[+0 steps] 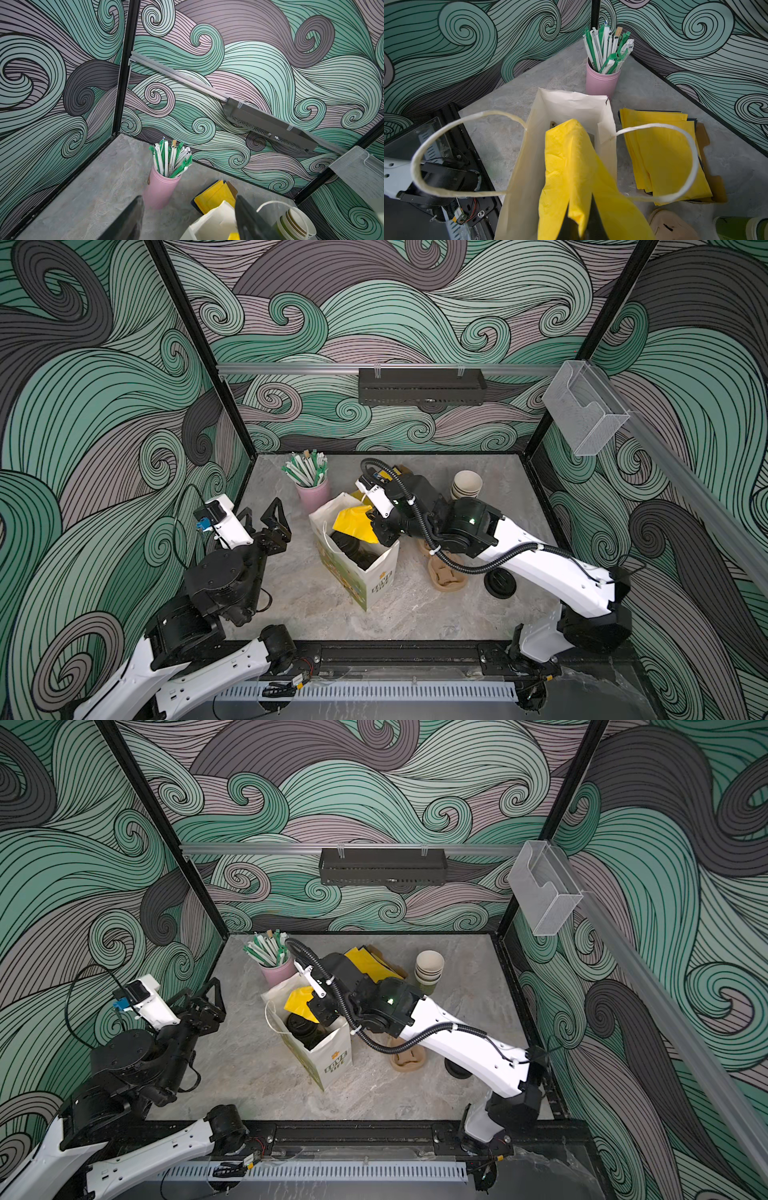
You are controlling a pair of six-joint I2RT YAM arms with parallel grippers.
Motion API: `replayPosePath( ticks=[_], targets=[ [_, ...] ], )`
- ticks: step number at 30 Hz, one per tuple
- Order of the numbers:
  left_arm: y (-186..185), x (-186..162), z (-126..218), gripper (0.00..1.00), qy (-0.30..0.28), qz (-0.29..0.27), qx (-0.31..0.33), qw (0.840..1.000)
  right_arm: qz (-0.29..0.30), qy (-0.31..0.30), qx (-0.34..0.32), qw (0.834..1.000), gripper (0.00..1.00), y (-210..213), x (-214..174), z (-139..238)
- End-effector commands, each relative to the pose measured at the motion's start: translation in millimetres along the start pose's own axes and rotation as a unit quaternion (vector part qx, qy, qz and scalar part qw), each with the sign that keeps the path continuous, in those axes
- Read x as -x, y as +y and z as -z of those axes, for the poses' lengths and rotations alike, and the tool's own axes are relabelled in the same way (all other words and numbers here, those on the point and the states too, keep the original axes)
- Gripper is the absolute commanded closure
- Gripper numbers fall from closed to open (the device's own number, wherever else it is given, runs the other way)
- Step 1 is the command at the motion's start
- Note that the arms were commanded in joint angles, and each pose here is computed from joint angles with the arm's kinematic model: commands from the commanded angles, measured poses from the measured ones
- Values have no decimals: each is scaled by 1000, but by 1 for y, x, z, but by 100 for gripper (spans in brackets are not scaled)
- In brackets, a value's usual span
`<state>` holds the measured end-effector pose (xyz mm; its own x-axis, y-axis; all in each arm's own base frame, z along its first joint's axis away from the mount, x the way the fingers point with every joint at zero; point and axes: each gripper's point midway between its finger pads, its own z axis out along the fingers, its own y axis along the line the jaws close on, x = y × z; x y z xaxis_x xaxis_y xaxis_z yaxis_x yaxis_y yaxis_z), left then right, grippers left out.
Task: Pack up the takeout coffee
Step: 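Lower the napkin into the white bag with the right gripper while the left withdraws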
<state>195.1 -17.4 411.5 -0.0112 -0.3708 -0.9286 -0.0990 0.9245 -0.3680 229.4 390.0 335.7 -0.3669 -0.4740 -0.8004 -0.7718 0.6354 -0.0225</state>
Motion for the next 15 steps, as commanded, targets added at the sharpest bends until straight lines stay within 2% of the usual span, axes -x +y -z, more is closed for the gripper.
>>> replayPosePath(
  ticks=[1, 5, 15],
  targets=[
    [10, 5, 6, 29, -4, 10, 4, 1000, -30, 9, -20, 999, 100, 1, 0, -13],
    [12, 5, 8, 29, -3, 7, -2, 1000, -63, 33, 2, 997, 100, 15, -15, -33],
    [12, 13, 10, 29, -8, -22, -3, 1000, -76, 69, 24, 994, 100, 45, -36, -61]
  ],
)
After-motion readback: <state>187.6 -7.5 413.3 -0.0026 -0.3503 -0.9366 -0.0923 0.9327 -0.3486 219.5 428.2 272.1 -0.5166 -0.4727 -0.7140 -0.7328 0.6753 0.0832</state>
